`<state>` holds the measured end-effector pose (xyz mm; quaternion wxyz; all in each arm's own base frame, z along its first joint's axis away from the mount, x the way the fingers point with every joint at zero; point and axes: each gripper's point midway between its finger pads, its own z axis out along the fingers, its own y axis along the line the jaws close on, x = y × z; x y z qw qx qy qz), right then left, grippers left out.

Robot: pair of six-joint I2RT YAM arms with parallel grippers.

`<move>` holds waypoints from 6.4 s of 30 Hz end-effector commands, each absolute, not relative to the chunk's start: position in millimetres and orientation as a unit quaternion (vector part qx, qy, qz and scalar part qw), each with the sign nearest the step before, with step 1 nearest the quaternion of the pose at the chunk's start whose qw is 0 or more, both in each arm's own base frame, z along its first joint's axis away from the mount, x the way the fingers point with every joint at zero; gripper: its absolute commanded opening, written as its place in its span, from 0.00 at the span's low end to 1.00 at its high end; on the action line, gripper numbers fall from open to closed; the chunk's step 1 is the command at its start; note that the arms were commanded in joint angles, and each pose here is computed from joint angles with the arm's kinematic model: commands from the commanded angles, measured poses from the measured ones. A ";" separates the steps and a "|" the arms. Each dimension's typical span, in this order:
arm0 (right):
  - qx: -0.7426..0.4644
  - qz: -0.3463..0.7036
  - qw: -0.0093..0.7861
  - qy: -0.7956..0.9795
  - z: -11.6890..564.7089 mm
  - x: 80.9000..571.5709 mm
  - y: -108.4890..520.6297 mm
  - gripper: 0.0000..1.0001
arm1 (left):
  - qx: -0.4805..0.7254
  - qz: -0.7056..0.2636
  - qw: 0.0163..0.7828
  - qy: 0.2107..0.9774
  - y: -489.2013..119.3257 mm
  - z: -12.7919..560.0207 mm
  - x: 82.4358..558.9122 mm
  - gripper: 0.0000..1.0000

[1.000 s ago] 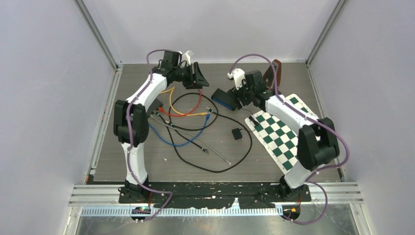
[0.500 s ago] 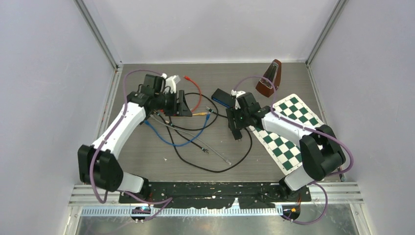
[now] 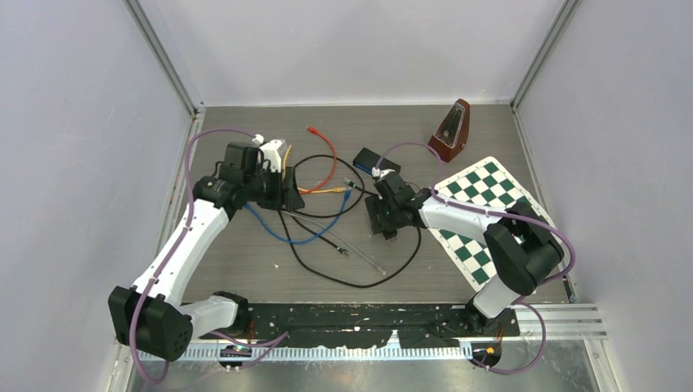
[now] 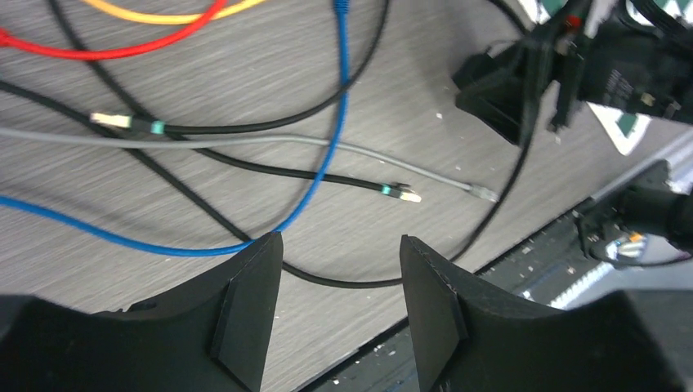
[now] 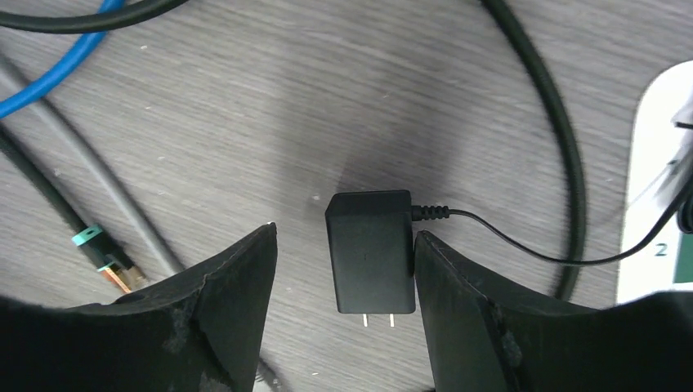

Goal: Insert the plug into the switch port
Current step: Move the plug to the center of the board, then pick up the connector from the center of the board.

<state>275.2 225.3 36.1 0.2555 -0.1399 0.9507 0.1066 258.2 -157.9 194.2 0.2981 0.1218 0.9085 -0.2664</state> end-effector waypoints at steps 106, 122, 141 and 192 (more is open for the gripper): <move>-0.404 0.206 0.401 0.796 144.4 321.3 389.9 0.57 | -0.083 -0.051 0.521 0.848 -26.2 212.2 213.6 0.64; -0.498 0.162 0.308 0.794 70.1 339.4 439.2 0.51 | -0.049 -0.092 0.521 0.847 -43.6 210.7 212.6 0.67; -0.508 0.147 0.316 0.788 51.7 339.2 440.8 0.36 | -0.085 -0.112 0.511 0.848 -47.2 201.3 212.4 0.66; -0.552 0.154 0.322 0.754 76.4 337.0 419.8 0.11 | -0.104 -0.133 0.483 0.859 -58.9 203.9 230.4 0.67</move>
